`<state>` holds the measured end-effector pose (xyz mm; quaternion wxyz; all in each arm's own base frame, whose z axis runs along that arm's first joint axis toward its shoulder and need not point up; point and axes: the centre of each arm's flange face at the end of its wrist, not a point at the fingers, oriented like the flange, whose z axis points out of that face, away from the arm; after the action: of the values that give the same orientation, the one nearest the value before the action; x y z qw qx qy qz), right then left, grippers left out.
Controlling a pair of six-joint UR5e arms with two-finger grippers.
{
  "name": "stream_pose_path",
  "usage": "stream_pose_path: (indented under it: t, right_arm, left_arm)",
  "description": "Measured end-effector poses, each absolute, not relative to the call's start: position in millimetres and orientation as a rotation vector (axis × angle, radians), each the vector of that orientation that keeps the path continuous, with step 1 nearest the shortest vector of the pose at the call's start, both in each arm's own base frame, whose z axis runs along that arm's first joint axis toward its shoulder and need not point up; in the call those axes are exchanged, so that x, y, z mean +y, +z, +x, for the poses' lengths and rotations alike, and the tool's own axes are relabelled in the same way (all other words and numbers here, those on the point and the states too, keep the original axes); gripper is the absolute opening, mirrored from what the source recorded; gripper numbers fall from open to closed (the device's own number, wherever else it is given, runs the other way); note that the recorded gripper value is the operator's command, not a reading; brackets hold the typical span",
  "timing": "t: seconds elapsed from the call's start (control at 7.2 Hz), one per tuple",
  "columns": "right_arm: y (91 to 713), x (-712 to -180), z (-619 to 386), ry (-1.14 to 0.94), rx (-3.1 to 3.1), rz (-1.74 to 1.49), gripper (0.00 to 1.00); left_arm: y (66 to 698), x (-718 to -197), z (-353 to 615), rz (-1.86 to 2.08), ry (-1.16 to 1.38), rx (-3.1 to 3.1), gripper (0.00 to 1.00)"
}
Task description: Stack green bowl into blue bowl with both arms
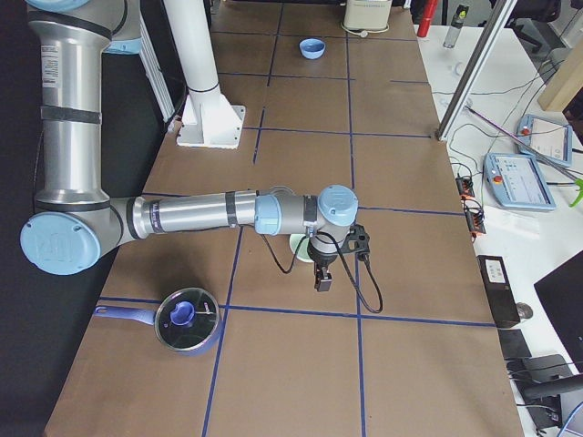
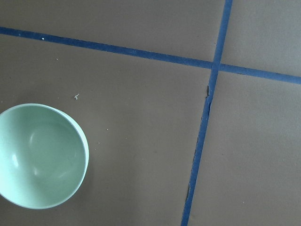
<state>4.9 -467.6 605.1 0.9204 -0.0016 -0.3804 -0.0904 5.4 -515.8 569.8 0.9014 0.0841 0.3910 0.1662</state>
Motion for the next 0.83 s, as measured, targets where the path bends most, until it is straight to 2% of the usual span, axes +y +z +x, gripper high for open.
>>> stream_pose_path:
  t: [0.69, 0.83]
  right_arm:
    - [602, -467, 0, -0.194, -0.793, -0.004, 1.00]
    - [602, -467, 0, -0.194, -0.793, -0.005, 1.00]
  left_arm:
    - [633, -441, 117, 0.109, 0.159, 0.929, 1.00]
    - [648, -433, 136, 0.123, 0.121, 0.912, 0.93]
